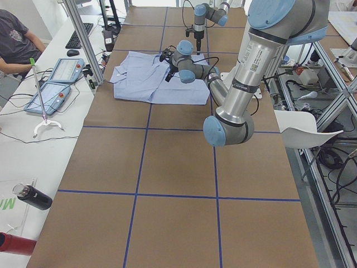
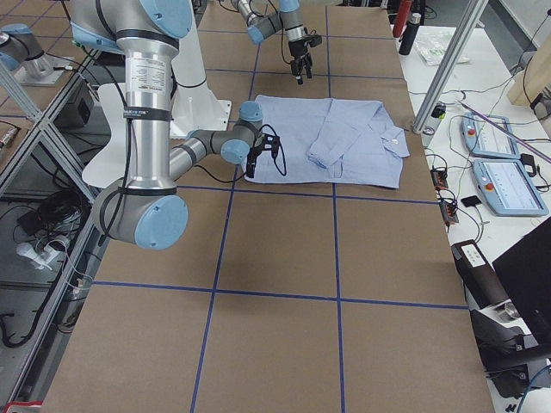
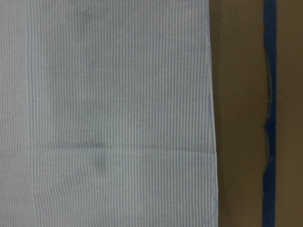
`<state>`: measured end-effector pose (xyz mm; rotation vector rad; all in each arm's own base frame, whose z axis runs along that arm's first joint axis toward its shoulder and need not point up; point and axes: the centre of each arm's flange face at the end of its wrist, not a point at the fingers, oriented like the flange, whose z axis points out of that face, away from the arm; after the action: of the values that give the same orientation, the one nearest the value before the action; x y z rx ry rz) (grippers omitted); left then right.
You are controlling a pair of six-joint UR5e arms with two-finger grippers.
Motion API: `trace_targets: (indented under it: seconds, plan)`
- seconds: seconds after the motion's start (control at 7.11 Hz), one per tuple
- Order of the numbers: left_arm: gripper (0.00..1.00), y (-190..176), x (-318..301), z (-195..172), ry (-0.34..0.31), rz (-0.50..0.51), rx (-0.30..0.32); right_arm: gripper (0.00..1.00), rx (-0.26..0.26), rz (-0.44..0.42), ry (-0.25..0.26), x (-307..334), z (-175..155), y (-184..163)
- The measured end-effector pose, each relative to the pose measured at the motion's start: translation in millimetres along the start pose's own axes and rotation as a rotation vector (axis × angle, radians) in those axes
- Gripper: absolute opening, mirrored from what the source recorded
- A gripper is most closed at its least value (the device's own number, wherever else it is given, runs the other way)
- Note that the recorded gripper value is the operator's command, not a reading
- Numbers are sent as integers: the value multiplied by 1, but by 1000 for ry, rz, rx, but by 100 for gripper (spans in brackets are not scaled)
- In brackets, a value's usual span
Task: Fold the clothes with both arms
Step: 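Move the left gripper to the shirt side while the right gripper reaches the hem corner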
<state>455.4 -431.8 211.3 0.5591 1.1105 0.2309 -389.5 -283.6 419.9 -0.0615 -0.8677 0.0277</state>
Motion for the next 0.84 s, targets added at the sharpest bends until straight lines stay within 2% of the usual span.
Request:
trace_targets:
  seconds: [0.28,0.84]
  plan:
    - [99,1,1,0,2,-4,-2,80,-26,8,19,8,6,6]
    - [99,2,1,1,1,-5,-3,70,-43,19,45,15,18,5]
